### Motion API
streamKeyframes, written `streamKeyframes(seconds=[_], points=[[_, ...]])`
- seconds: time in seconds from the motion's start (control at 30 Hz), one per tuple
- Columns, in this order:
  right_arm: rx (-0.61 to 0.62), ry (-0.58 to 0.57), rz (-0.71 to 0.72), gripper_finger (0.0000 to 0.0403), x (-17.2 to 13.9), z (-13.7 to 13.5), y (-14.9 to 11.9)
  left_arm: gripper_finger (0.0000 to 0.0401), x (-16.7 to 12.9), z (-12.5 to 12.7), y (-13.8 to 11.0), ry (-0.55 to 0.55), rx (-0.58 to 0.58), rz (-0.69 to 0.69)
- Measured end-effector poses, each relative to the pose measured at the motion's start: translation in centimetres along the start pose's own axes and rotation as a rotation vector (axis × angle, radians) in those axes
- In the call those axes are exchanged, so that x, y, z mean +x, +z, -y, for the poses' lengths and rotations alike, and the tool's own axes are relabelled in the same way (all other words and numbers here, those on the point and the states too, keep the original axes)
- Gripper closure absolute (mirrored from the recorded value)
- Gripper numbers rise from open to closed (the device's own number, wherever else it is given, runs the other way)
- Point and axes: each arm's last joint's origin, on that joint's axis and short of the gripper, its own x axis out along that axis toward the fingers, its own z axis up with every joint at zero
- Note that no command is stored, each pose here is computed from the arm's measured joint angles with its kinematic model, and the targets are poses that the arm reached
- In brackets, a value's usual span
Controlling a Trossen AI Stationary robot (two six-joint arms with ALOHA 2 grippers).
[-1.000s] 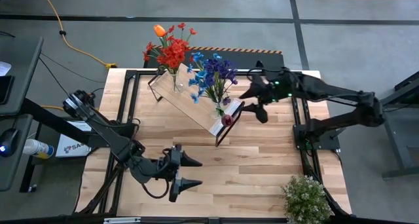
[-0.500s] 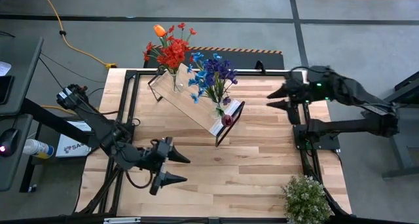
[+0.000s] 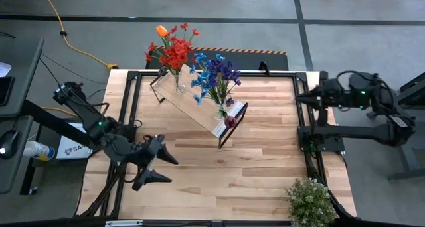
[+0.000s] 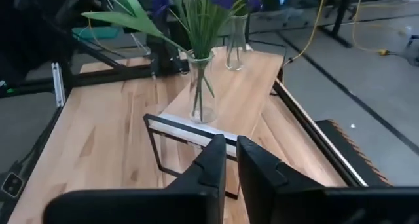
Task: Pick and place flowers into a vace then onto a shelf
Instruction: Return to home position
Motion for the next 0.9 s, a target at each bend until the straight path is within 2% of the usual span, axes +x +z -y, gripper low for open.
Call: streamKeyframes(seconds=[0.1, 0.33, 0.43, 0.57, 0.67, 0.9], points=[[-0.005, 0.007, 0.038, 0.0363, -1.5, -0.1, -0.5, 0.0064, -0.5, -0.2, -0.3, -0.012, -0.016, -0.056], [-0.009, -0.019, 0.154, 0.0346, -4.9, -0.3, -1.7, 0.0064, -2.5, -0.8, 0.0, -0.009, -0.020, -0.056], [0.061, -0.039, 0.187, 0.0346, -6.2, -0.3, -2.5, 0.0064, -3.8, -1.1, 0.3, -0.017, -0.023, -0.043], [0.075, -0.042, 0.155, 0.0349, -7.8, -0.3, -4.4, 0.0064, -5.6, -1.4, 0.2, -0.025, -0.004, -0.047], [0.137, -0.037, 0.146, 0.0352, -8.9, -0.4, -5.7, 0.0064, -6.8, -1.4, 0.0, -0.017, 0.024, -0.030], [0.167, -0.026, 0.246, 0.0356, -11.5, -0.5, -7.7, 0.0064, -9.0, -1.1, -1.4, -0.004, 0.043, 0.003]])
